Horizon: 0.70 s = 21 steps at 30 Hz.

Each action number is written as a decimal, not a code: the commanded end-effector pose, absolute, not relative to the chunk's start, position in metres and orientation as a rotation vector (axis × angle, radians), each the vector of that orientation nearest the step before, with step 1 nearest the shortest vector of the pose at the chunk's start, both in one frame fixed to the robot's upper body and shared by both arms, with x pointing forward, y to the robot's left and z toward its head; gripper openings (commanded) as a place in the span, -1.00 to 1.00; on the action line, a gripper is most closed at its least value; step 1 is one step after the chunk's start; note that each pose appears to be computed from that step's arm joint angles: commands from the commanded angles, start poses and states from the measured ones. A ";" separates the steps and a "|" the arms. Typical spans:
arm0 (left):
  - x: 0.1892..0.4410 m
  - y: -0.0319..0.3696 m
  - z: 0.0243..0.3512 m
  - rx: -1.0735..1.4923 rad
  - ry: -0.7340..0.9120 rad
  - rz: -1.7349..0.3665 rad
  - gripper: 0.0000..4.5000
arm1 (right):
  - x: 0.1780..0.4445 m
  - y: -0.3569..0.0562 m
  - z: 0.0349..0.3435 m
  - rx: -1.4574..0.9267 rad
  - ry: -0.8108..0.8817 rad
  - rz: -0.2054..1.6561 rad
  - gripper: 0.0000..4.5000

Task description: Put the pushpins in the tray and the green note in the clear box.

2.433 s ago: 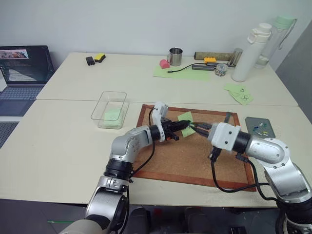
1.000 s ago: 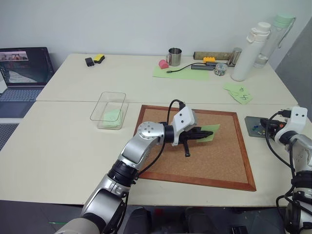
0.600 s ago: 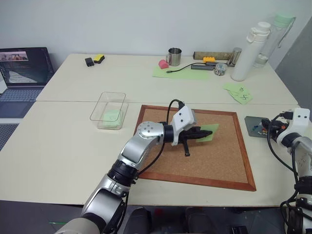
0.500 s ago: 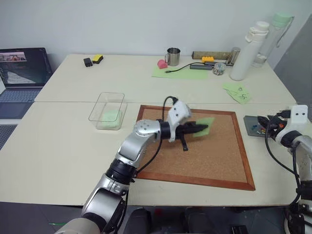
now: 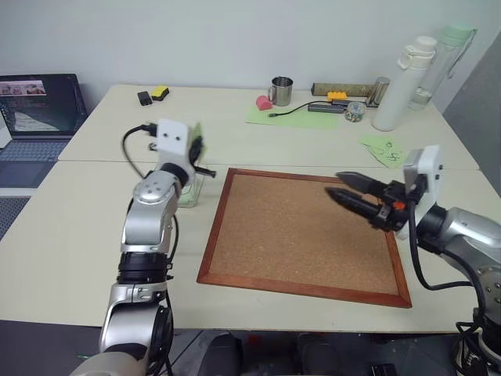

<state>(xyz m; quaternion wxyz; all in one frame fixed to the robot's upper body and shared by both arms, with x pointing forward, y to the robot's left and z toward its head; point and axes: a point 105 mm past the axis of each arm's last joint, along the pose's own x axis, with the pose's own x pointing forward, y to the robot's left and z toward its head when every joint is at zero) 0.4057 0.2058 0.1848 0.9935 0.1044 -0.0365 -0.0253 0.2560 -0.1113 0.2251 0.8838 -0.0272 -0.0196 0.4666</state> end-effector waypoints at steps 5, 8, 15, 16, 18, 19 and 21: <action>0.390 0.223 0.179 0.288 -0.079 0.092 -1.00 | 0.254 -0.102 0.227 -0.067 -0.050 0.985 -0.10; 0.391 0.225 0.178 0.281 -0.075 0.099 -0.82 | 0.256 -0.104 0.228 -0.077 -0.049 0.973 -0.08; 0.396 0.217 0.180 0.291 -0.093 0.084 -0.33 | 0.258 -0.110 0.229 -0.085 -0.053 0.937 -0.08; 0.397 0.215 0.182 0.292 -0.105 0.075 -0.24 | 0.258 -0.112 0.229 -0.085 -0.054 0.929 -0.08; 0.399 0.205 0.190 0.279 -0.143 0.028 -0.08 | 0.260 -0.116 0.229 -0.090 -0.053 0.908 -0.08; 0.400 0.194 0.195 0.279 -0.167 -0.030 0.04 | 0.261 -0.120 0.228 -0.092 -0.050 0.889 -0.08; 0.400 0.167 0.202 0.266 -0.198 -0.188 0.10 | 0.265 -0.130 0.223 -0.101 -0.030 0.841 -0.08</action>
